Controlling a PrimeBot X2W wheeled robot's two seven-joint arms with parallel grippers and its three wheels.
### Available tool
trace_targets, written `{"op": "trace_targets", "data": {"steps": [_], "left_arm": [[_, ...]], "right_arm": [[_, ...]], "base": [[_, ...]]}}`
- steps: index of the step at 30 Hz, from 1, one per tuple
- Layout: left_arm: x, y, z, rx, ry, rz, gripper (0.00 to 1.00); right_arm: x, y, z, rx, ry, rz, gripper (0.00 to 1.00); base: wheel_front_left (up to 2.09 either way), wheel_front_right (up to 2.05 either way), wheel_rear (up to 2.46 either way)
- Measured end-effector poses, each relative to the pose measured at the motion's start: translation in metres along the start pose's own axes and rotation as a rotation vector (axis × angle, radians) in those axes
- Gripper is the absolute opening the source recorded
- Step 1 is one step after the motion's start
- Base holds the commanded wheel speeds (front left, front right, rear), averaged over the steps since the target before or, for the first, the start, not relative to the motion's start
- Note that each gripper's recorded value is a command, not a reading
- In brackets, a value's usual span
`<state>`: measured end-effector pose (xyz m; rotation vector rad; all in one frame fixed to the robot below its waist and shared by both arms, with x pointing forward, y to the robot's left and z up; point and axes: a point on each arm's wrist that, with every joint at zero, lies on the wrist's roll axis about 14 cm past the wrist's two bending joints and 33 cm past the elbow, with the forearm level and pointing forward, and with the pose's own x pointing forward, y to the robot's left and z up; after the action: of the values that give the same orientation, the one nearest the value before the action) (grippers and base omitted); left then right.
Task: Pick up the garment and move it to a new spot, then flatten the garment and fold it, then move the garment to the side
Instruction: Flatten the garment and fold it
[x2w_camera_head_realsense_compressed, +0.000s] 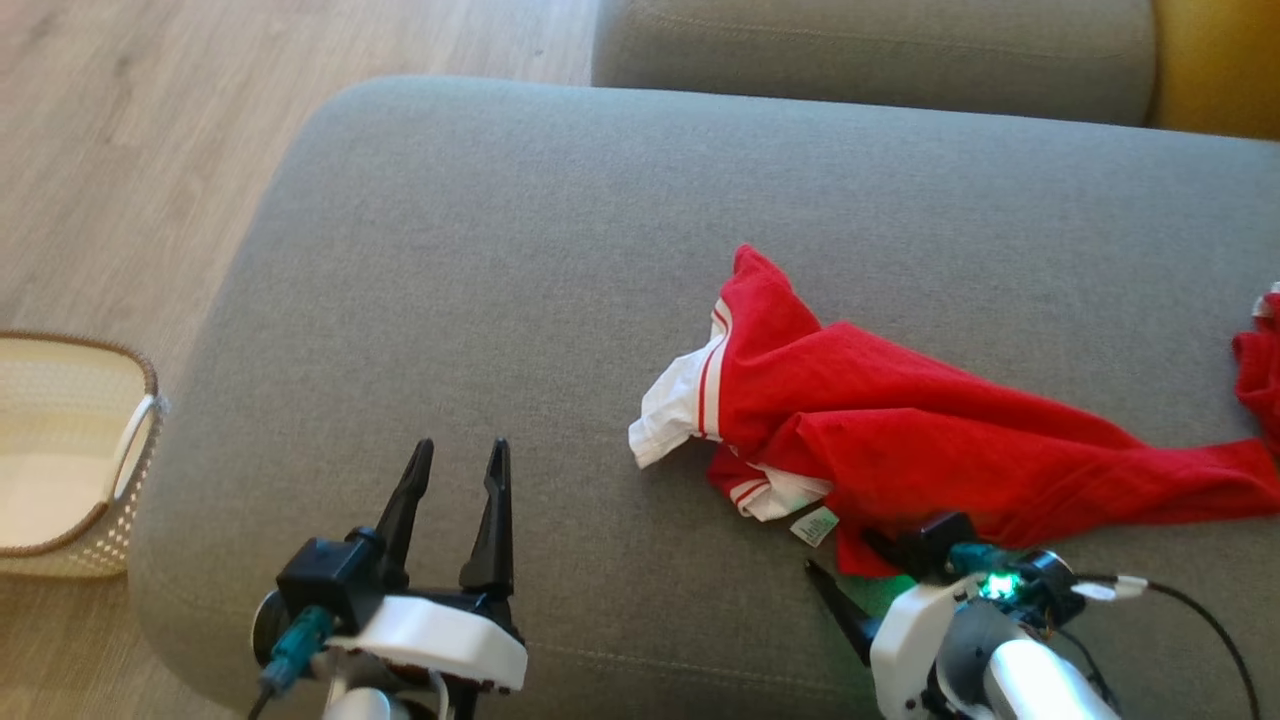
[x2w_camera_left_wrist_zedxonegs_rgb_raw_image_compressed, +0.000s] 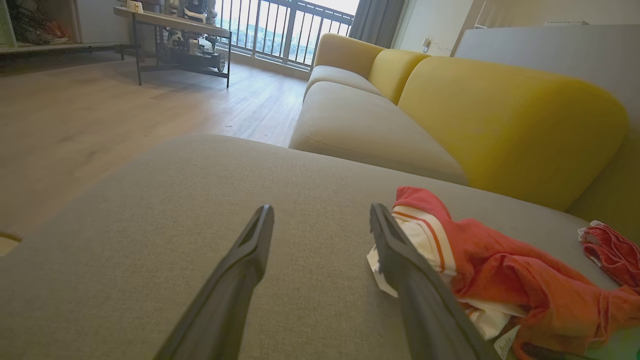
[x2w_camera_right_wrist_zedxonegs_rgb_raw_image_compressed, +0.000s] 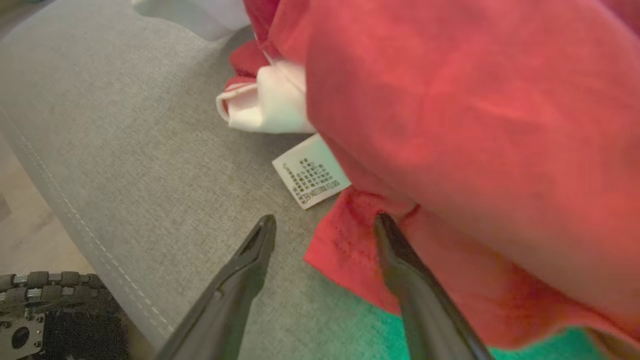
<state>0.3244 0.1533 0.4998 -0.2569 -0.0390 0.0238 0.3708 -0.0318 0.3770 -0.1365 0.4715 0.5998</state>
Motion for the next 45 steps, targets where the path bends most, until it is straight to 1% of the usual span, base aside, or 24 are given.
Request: {"op": "trace_targets", "data": {"steps": [3,4,5,13,15,17,18,20,22,24,26,28,31,33,35,40,43,44,45], "left_arm": [[0.002,0.002,0.001,0.003,-0.002,0.007,1.00],[0.002,0.002,0.001,0.003,-0.001,0.009,1.00],[0.002,0.003,0.000,0.003,0.001,0.010,1.00],[0.001,0.001,0.005,-0.004,-0.015,0.007,1.00],[0.001,-0.002,0.007,-0.007,-0.025,-0.002,1.00],[0.000,-0.004,0.010,-0.008,-0.034,-0.011,1.00],[0.000,-0.004,0.010,-0.008,-0.034,-0.011,1.00],[-0.001,-0.007,0.012,-0.010,-0.040,-0.020,1.00],[-0.003,-0.008,0.013,-0.011,-0.047,-0.026,1.00],[-0.006,-0.008,0.015,-0.012,-0.056,-0.027,1.00],[-0.009,-0.010,0.014,-0.015,-0.053,-0.032,1.00],[-0.010,-0.012,0.013,-0.018,-0.051,-0.043,1.00],[-0.011,-0.011,0.014,-0.026,-0.052,-0.040,1.00],[-0.010,-0.010,0.011,-0.026,-0.042,-0.034,1.00],[-0.010,-0.010,0.006,-0.027,-0.026,-0.033,1.00],[-0.005,-0.009,-0.002,-0.024,0.005,-0.025,1.00],[0.003,-0.008,-0.003,-0.019,0.014,-0.019,1.00],[0.006,-0.008,-0.004,-0.022,0.017,-0.012,1.00],[0.008,-0.008,-0.005,-0.024,0.021,-0.011,1.00]], "right_arm": [[0.007,-0.001,-0.002,-0.016,0.030,0.006,1.00],[0.009,-0.001,-0.001,-0.020,0.035,0.010,0.82],[0.011,0.000,-0.001,-0.026,0.038,0.015,0.00],[0.011,0.004,0.008,-0.049,0.031,0.030,0.00],[0.008,0.012,0.019,-0.072,-0.006,0.053,0.00],[0.004,0.022,0.042,-0.093,-0.078,0.082,0.00],[0.004,0.022,0.042,-0.093,-0.078,0.082,0.00],[-0.004,0.028,0.073,-0.128,-0.174,0.104,0.00],[-0.016,0.021,0.111,-0.195,-0.288,0.089,0.00],[-0.031,0.014,0.151,-0.235,-0.395,0.063,0.00],[-0.046,0.011,0.180,-0.271,-0.464,0.040,0.00],[-0.056,0.004,0.198,-0.291,-0.497,0.013,0.00],[-0.061,-0.020,0.215,-0.337,-0.497,-0.048,0.00],[-0.061,-0.040,0.232,-0.307,-0.519,-0.085,0.00],[-0.057,-0.063,0.246,-0.316,-0.519,-0.130,0.00],[-0.041,-0.143,0.279,-0.268,-0.503,-0.277,0.00],[-0.030,-0.202,0.285,-0.200,-0.458,-0.401,0.00],[-0.027,-0.221,0.283,-0.159,-0.439,-0.444,0.04],[-0.025,-0.240,0.279,-0.127,-0.422,-0.486,1.00]], "base": [[0.00,0.00,0.00],[0.00,0.00,0.00],[0.00,0.00,0.00],[0.00,0.00,0.00],[0.00,0.00,0.00],[0.00,0.00,0.00],[0.00,0.00,0.00],[0.00,0.00,0.00],[0.00,0.00,0.00],[0.00,0.00,0.00],[0.00,0.00,0.00],[0.00,0.00,0.00],[0.00,0.00,0.00],[0.00,0.00,0.00],[0.00,0.00,0.00],[0.00,0.00,0.00],[0.00,0.00,0.00],[0.00,0.00,0.00],[0.00,0.00,0.00]]}}
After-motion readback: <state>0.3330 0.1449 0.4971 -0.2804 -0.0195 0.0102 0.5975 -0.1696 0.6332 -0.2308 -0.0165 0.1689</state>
